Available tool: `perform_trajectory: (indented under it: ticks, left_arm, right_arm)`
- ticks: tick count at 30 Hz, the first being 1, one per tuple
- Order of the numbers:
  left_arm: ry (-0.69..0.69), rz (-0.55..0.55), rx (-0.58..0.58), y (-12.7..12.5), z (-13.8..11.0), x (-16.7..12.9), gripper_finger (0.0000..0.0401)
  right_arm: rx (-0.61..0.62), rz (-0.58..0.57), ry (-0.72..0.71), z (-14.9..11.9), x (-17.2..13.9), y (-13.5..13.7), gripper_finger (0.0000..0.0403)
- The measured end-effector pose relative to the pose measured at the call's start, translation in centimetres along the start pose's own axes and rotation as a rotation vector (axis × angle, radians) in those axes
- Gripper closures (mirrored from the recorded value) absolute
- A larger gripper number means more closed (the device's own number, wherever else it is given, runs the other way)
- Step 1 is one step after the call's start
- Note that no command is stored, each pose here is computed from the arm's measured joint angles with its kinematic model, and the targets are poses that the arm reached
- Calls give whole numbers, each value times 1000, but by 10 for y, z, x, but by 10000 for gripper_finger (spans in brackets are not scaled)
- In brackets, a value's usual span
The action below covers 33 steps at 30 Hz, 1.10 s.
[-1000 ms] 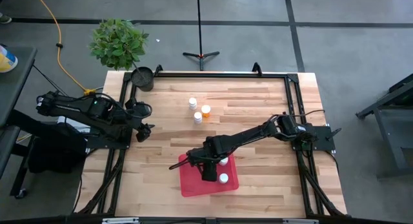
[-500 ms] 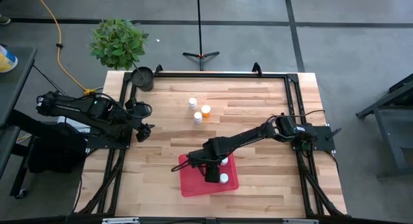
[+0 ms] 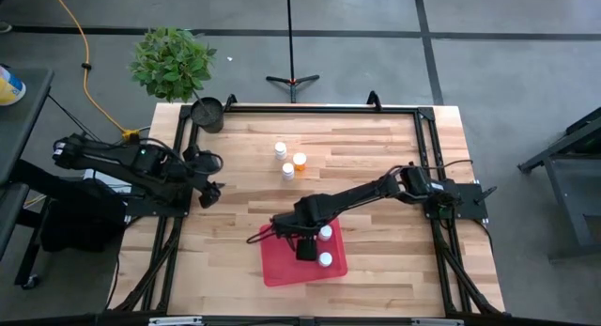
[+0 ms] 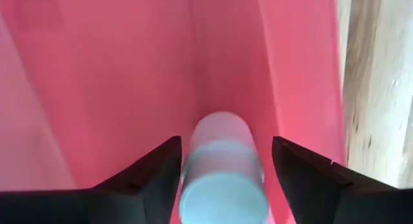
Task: Pick and place pill bottles into a basket
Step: Put the white pill bottle into the red bin
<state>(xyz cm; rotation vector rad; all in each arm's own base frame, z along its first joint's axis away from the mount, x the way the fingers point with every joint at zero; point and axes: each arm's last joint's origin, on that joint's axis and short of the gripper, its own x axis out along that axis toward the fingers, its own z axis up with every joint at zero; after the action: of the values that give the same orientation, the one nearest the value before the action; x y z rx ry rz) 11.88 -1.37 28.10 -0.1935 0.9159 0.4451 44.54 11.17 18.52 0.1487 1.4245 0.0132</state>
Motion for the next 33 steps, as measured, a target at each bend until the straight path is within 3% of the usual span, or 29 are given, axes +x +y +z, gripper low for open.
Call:
perform_trajectory:
  ticks: [7, 16, 24, 28, 33]
  left_arm:
    - [79, 42, 18, 0, -21, 27, 103]
    - [27, -24, 11, -3, -14, 22, 103]
    - [-50, -101, -2, -8, -6, 20, 103]
    - [-98, -149, -4, -12, -1, 20, 103]
    - [-160, -208, -9, -16, 6, 18, 103]
  right_arm:
    - [-16, 69, -58, 9, -1, -5, 144]
    - [-60, 167, -133, 21, -6, -10, 136]
    - [-200, 176, -309, 41, -51, 0, 136]
    - [-267, 125, -410, 49, -87, 3, 136]
    - [-341, -106, -501, 51, -120, -2, 136]
